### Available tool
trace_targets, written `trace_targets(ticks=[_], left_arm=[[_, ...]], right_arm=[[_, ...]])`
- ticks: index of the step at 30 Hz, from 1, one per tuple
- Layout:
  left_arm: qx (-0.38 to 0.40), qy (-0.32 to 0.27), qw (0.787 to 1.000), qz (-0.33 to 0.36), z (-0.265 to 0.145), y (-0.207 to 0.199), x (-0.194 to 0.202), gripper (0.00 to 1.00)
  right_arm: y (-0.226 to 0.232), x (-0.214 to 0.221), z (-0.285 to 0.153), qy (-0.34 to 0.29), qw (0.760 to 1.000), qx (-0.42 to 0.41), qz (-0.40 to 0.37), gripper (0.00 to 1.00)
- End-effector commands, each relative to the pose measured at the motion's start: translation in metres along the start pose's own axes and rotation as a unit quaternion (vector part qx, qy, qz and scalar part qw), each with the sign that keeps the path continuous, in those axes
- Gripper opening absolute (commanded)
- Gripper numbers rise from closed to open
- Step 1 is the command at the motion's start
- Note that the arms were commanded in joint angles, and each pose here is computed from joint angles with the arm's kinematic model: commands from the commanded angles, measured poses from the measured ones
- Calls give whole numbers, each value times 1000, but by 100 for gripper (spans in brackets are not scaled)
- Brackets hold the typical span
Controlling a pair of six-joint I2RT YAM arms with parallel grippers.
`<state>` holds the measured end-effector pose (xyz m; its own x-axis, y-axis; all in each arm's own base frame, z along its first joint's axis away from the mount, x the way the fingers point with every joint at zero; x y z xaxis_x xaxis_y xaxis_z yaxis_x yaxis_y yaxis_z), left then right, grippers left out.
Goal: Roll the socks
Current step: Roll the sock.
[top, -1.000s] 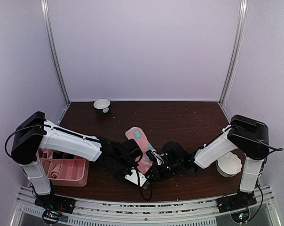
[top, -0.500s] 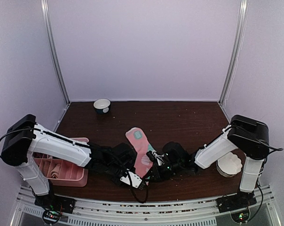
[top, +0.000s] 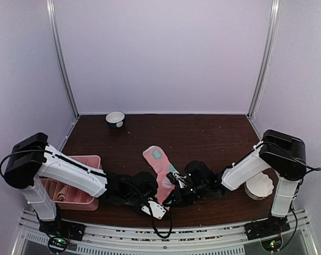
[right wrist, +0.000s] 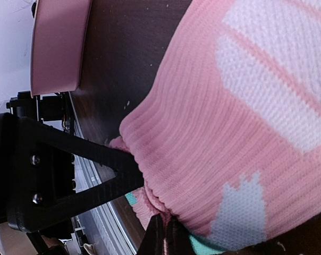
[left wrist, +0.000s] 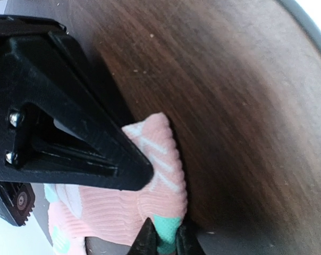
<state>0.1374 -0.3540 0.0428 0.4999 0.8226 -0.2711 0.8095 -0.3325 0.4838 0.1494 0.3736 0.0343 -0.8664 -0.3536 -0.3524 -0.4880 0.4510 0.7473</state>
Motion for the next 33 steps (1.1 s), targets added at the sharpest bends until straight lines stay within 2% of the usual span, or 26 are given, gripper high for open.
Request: trace_targets(ticks=[1,4,7,10,12,17,20,22,23,24,26,28,31,33], left_arm=[[18,65,998,-12,20,-18,26,8],[25,70,996,-42,18,-17,27,0],[55,64,993,-86,11,-16,26,0],[104,52,984,-137,3,-16,25,0],[132,48,976,-166,0,-14,27,0],[191,40,957,-216,-5,-11,29,0],[220,31,946,-237,-5,-9,28,0],[240,24,939,-245,-5,-7,25,0],[254,21,935,-247,-5,-7,24,0],[268,18,931,-248,-6,-8,22,0],[291,13,924,-250,-5,-9,20,0],[306,7,919,-248,-5,-10,19,0],[339,-2,908,-247,-8,-11,15,0],[362,-3,898,-249,-8,-12,13,0]], right_arm=[[-45,50,-2,74,991,84,75,0],[-45,47,-3,65,992,88,70,0],[-41,34,-9,32,994,97,40,1],[-32,11,-27,-42,992,118,-11,18],[-29,-2,-43,-90,985,143,-45,25],[-25,-21,-98,-209,938,246,-130,36],[-3,-23,-137,-293,878,314,-212,40],[11,-19,-161,-357,838,327,-250,96],[7,-16,-172,-384,830,329,-235,100],[-2,-14,-185,-419,817,343,-197,100],[-17,-8,-187,-396,832,350,-170,100],[-26,1,-191,-406,834,339,-158,100],[-16,10,-188,-418,841,279,-200,100],[-1,19,-174,-389,841,252,-279,99]])
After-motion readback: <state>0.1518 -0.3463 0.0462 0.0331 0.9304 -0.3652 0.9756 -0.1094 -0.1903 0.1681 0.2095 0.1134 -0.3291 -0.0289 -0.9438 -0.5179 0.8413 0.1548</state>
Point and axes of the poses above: each gripper's point midway between its finger pads, its own z axis out along the fingers, its own y axis along the line the jaws close on, x = y × z, the point moved 3 cm from there along -z, back along the fingers, and after that the axes turned 13 degrees about -z, right-handed, at the moved point
